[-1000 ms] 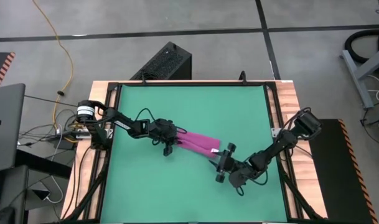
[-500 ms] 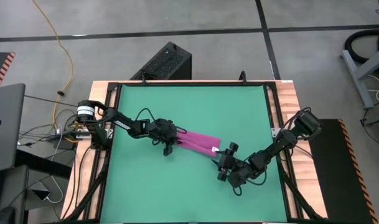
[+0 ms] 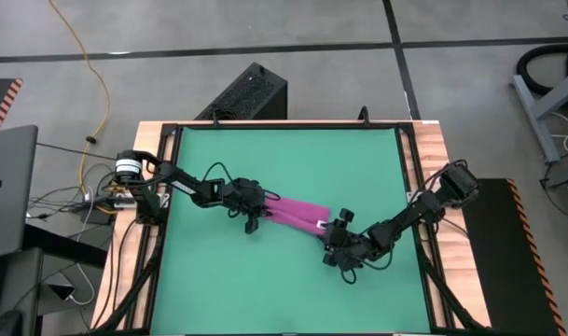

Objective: Roll towel into tight, uniform cylinder
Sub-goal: Roll the pink towel

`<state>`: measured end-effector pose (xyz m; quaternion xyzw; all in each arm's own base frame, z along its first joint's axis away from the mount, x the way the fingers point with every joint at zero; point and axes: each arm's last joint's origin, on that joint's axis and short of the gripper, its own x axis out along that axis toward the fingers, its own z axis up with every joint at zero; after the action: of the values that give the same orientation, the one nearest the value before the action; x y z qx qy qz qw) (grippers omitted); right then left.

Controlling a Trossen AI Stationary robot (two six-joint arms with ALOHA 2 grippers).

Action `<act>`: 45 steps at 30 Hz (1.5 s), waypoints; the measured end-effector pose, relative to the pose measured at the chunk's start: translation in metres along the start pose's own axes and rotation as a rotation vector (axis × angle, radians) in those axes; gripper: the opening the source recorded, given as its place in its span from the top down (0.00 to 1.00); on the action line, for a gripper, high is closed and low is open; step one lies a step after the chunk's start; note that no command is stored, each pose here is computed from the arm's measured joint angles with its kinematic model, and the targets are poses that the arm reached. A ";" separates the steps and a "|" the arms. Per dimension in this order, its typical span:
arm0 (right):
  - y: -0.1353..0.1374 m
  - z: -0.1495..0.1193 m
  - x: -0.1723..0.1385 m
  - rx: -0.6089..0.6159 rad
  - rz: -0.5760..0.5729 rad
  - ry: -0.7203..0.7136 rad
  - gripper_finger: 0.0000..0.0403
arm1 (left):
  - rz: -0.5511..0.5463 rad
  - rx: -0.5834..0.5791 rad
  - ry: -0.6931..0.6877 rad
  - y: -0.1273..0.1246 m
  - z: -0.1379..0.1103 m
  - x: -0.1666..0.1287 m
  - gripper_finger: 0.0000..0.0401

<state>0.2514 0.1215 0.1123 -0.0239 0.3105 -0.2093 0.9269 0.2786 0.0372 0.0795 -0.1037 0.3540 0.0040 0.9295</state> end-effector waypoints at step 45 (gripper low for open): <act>-0.023 -0.002 0.021 0.471 0.050 0.279 0.92 | -0.069 -0.015 0.041 -0.008 0.009 -0.022 0.97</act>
<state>0.2569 0.0918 0.1033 0.2291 0.3783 -0.2544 0.8601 0.2688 0.0332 0.1023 -0.1227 0.3690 -0.0277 0.9209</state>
